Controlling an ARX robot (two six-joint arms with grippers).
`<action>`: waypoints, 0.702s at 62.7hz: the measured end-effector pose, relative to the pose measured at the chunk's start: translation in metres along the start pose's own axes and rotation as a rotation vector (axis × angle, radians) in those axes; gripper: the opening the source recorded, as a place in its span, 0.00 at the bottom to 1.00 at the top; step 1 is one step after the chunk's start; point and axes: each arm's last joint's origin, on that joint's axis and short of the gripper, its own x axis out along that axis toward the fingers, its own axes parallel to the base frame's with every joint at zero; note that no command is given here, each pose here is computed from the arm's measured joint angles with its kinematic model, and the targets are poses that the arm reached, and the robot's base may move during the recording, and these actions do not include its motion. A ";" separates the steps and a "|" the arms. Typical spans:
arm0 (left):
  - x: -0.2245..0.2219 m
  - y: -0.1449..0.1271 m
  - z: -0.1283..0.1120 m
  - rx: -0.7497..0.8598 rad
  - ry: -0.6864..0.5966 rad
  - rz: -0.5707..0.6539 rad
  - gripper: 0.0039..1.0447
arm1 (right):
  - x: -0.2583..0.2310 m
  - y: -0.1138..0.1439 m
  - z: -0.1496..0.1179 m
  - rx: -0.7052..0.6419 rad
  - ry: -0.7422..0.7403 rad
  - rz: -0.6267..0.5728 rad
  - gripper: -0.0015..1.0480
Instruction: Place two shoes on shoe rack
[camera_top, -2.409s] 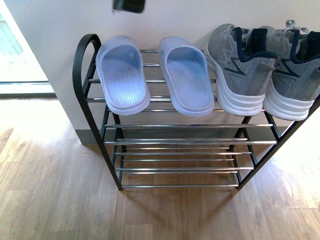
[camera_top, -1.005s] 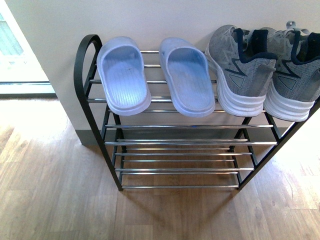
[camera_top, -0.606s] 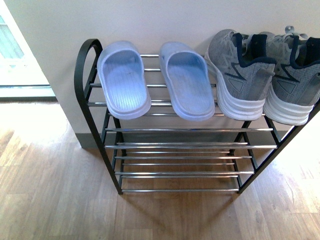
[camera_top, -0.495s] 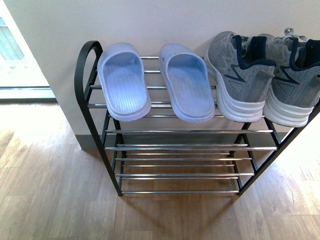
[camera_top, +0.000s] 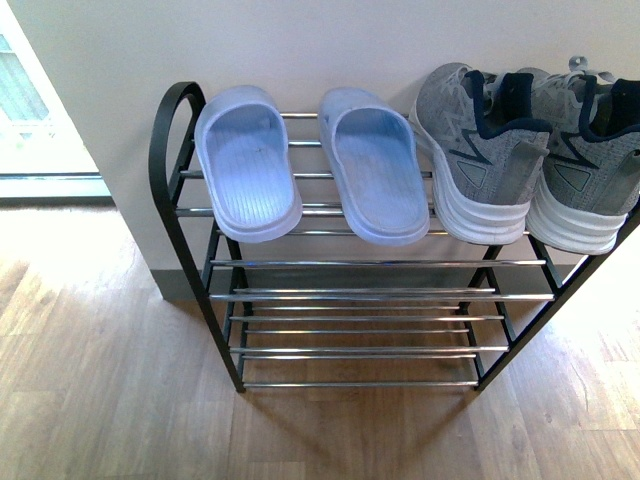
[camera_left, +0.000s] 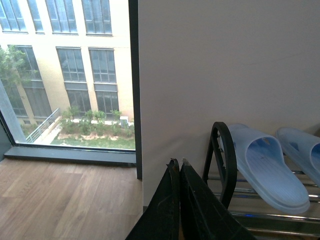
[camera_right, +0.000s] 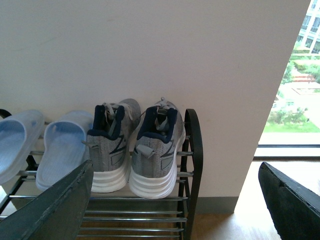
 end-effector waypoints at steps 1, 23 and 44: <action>0.000 0.000 0.000 0.000 0.000 0.000 0.01 | 0.000 0.000 0.000 0.000 0.000 0.000 0.91; -0.012 0.000 -0.004 0.000 0.019 0.001 0.01 | 0.000 0.000 0.000 0.000 0.000 0.000 0.91; -0.012 0.000 -0.004 0.000 0.018 0.001 0.49 | 0.000 0.000 0.000 0.000 0.000 0.000 0.91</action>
